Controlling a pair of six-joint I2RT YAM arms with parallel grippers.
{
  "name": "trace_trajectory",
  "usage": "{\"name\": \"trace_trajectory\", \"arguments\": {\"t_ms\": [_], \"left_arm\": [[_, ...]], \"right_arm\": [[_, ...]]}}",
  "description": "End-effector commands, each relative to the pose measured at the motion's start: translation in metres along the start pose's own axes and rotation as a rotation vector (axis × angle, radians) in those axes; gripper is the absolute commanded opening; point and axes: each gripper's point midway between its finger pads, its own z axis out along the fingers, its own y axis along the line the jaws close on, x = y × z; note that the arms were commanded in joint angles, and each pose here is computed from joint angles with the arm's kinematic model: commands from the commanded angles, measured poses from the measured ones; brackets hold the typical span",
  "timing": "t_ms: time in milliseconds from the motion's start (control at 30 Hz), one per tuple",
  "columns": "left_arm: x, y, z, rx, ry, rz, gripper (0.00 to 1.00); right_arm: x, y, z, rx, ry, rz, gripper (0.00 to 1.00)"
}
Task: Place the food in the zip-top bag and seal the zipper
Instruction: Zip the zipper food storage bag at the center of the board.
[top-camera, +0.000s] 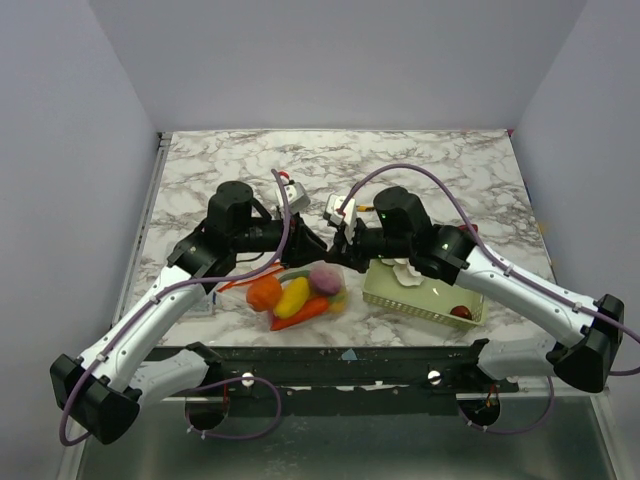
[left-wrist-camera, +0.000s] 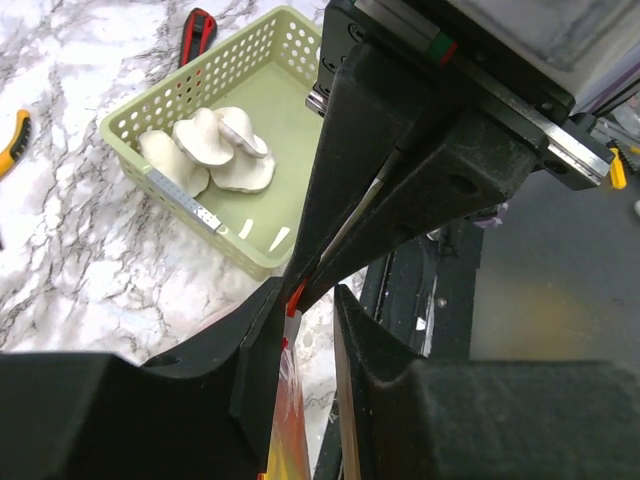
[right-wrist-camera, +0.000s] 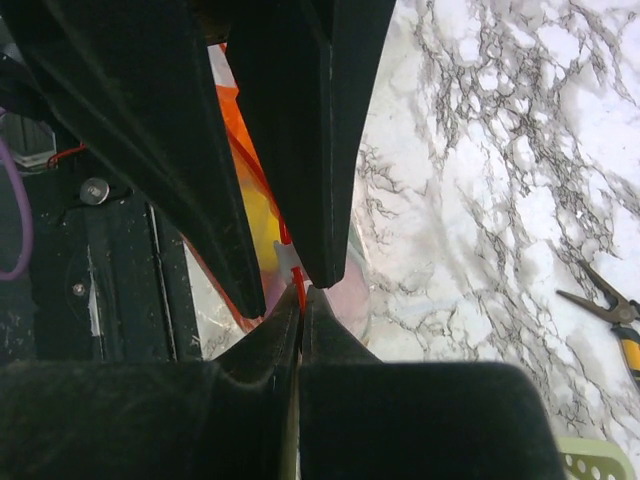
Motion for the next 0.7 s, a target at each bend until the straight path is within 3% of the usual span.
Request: {"name": "trace_trajectory", "arguments": {"t_ms": [0, 267, 367, 467, 600, 667], "left_arm": [[0.003, -0.006, 0.003, 0.063, 0.002, 0.016, 0.28], [0.011, -0.002, 0.004, 0.054, 0.037, -0.01, 0.26], [0.015, -0.002, 0.002, 0.045, 0.052, -0.015, 0.38], [0.02, 0.0, 0.0, 0.021, 0.052, -0.007, 0.4], [0.018, 0.003, 0.0, 0.004, 0.055, -0.006, 0.26], [0.02, 0.005, -0.001, -0.008, 0.066, -0.007, 0.28]], "right_arm": [[-0.02, -0.004, -0.01, 0.055, -0.089, -0.02, 0.0], [-0.025, -0.014, -0.009, 0.119, -0.131, 0.041, 0.0], [-0.024, -0.016, -0.009, 0.13, -0.132, 0.044, 0.0], [-0.024, -0.014, -0.01, 0.126, -0.132, 0.05, 0.0], [-0.026, -0.011, -0.012, 0.111, -0.135, 0.051, 0.0], [-0.025, -0.012, -0.013, 0.119, -0.133, 0.05, 0.0]]}}
